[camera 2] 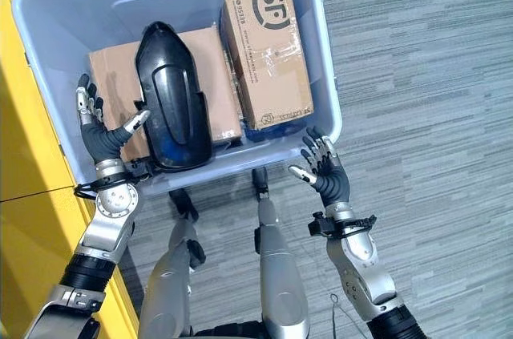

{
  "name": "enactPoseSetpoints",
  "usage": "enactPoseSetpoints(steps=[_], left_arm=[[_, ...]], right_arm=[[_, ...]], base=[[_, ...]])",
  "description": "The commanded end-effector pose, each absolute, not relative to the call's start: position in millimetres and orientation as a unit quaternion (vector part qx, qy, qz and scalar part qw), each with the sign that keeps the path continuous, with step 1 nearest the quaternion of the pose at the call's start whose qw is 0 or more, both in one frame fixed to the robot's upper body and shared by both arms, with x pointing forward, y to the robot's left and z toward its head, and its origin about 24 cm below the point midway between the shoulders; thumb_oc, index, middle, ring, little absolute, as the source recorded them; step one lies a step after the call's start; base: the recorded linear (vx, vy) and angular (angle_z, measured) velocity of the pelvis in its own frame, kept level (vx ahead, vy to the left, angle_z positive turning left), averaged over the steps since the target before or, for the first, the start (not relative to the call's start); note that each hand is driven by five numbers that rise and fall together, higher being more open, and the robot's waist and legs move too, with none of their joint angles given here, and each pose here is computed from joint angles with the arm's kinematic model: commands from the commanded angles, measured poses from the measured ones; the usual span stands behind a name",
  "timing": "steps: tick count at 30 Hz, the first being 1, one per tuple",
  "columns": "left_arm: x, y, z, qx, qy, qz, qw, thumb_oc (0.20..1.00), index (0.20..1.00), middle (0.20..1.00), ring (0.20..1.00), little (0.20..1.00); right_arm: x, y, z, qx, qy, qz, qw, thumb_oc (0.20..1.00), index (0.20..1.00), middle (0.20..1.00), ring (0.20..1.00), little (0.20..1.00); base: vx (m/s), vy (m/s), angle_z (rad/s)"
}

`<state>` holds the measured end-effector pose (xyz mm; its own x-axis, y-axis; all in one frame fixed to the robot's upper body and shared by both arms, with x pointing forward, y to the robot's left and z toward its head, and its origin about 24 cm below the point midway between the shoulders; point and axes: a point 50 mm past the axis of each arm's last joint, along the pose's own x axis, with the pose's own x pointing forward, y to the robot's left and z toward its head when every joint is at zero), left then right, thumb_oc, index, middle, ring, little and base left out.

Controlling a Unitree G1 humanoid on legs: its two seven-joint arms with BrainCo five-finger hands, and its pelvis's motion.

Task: Move parts from the plastic box to the shelf.

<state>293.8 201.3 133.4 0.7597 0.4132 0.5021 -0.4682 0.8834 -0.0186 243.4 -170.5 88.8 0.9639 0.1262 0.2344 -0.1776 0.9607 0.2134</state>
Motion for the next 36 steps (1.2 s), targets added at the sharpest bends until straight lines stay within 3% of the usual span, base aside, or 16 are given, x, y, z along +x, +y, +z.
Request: enactPoseSetpoints(steps=[1,15,36], left_arm=[[293,212,135,0.071,-0.261,0.244,0.931,1.000,1.000,1.000,1.000,1.000],[302,231,80,0.151,-0.124,0.302,0.933,1.000,1.000,1.000,1.000,1.000],[333,215,53,0.176,-0.023,0.343,0.922,1.000,1.000,1.000,1.000,1.000]], right_arm=[[244,-171,118,0.125,-0.187,0.085,0.971,1.000,1.000,1.000,1.000,1.000],[245,-168,117,0.129,-0.183,0.091,0.970,1.000,1.000,1.000,1.000,1.000],[251,-151,118,0.138,-0.179,0.111,0.968,1.000,1.000,1.000,1.000,1.000]], base=[[0.00,0.000,0.00],[0.00,0.000,0.00],[0.01,-0.001,-0.02]])
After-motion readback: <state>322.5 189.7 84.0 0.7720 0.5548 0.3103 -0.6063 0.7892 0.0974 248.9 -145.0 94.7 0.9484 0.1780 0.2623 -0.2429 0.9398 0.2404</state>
